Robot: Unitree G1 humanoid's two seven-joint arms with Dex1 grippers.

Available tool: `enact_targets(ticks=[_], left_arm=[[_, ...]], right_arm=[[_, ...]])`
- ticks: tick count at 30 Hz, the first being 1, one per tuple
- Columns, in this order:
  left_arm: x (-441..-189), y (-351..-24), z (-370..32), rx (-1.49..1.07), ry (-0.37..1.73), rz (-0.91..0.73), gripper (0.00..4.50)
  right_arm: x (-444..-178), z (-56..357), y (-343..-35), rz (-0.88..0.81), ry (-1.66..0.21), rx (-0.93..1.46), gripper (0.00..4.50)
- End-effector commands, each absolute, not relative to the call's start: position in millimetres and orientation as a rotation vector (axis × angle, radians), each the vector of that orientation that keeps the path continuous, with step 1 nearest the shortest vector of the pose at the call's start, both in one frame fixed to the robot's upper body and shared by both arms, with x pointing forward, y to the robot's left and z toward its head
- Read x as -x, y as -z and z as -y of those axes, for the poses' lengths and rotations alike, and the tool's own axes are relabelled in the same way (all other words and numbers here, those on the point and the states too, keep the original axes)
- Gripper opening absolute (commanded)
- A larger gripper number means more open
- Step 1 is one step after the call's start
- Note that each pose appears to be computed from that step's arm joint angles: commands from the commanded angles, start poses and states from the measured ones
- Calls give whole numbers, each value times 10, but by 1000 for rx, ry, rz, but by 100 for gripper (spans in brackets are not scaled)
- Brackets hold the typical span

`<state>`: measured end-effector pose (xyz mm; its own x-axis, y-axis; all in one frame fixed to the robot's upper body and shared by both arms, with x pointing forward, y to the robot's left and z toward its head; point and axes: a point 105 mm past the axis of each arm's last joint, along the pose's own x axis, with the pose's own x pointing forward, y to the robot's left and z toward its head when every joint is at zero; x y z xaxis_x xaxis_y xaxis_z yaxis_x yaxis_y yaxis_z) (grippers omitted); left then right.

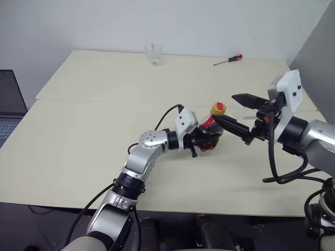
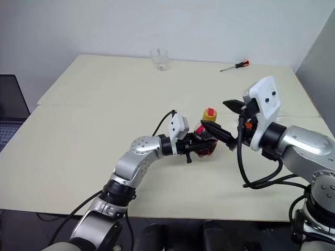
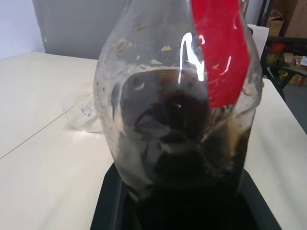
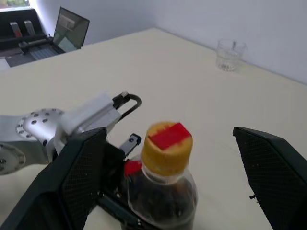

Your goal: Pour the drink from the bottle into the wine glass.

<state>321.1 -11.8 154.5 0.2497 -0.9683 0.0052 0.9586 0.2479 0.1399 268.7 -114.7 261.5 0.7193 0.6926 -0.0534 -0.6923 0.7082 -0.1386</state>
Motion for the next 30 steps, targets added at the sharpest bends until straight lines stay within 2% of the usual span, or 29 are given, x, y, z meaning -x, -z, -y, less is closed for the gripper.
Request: enact_targets(ticks=[1,8,15,30], left_arm=[[-3153,-1798,128,-133,1334,212,90],[-3158,-1799,121,-133,1328,213,90],[-3144,-1790,114,-132,1330,212,90],[-3169,-1788,72,-143,1328,211,90]], right_arm=[[-2674,1083,-2692,44,-779,135,450],[-2863,1050,-2693,33,-707,37,450],[-2937,1030,-2683,30,-674,2,450],[-2885,1172,-2641,3,-676,72,450]])
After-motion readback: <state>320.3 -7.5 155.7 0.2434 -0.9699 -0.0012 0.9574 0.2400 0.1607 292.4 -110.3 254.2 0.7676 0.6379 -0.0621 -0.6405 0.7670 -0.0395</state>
